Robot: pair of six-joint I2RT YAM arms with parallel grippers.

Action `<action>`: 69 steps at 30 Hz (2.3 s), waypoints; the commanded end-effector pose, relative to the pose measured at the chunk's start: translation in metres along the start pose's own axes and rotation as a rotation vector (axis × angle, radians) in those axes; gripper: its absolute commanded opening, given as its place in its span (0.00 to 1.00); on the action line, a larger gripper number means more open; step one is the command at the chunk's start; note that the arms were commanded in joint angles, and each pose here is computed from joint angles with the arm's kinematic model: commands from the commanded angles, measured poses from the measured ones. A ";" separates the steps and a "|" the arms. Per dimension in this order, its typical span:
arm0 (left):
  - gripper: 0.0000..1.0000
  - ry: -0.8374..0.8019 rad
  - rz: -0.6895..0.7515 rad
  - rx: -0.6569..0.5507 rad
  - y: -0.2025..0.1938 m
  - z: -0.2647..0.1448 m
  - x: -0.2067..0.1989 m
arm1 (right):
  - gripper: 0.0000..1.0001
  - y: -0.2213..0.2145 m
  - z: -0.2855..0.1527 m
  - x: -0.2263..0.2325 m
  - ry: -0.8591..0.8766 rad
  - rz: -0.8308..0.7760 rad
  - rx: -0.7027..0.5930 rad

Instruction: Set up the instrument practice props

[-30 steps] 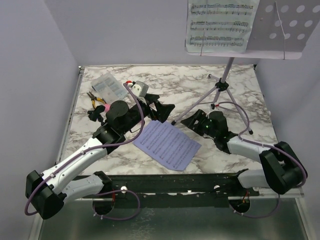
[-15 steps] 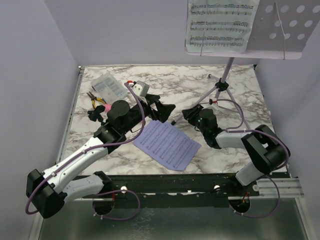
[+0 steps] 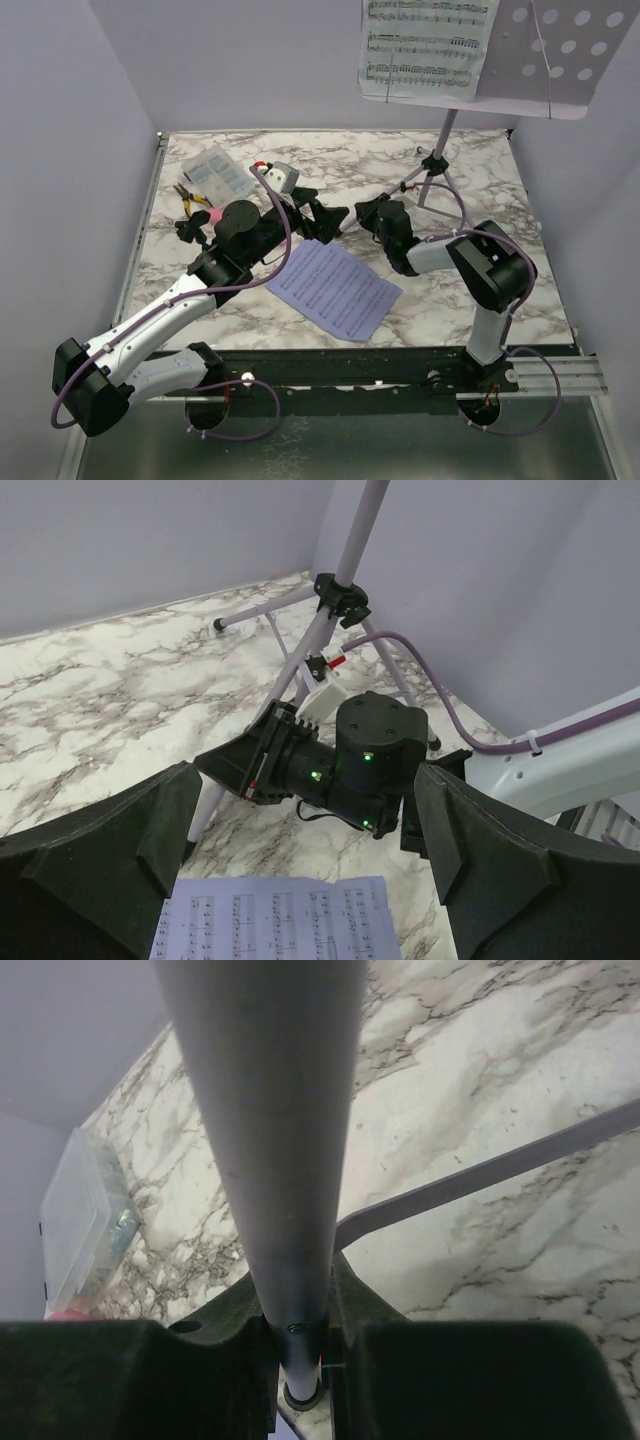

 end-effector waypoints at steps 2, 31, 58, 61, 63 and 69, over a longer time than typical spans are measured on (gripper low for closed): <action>0.97 0.032 0.026 -0.026 0.005 -0.001 0.004 | 0.13 0.008 0.026 0.022 0.042 0.030 -0.079; 0.99 0.000 -0.112 0.022 -0.009 0.002 -0.010 | 0.99 -0.062 -0.142 -0.041 0.077 -0.299 0.615; 0.99 0.584 -0.850 0.318 -0.222 -0.015 0.055 | 0.78 -0.046 -0.155 -0.043 0.118 -0.195 0.640; 0.98 0.621 -0.868 0.337 -0.231 -0.016 0.061 | 0.77 -0.043 -0.151 -0.043 0.120 -0.209 0.633; 0.93 0.655 -0.894 0.355 -0.240 -0.018 0.065 | 0.77 -0.039 -0.148 -0.044 0.119 -0.216 0.632; 0.88 0.716 -0.950 0.412 -0.263 -0.022 0.071 | 0.75 -0.031 -0.142 -0.047 0.096 -0.256 0.622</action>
Point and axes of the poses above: each gripper's point midway between its finger pads, its own z axis out along the fingers, its own x axis along the line the jaws close on, y = z × x, the point moved 3 cm from there along -z, back along the fingers, and after that the axes turned 3 degrees about -z, right-handed, at the moved point
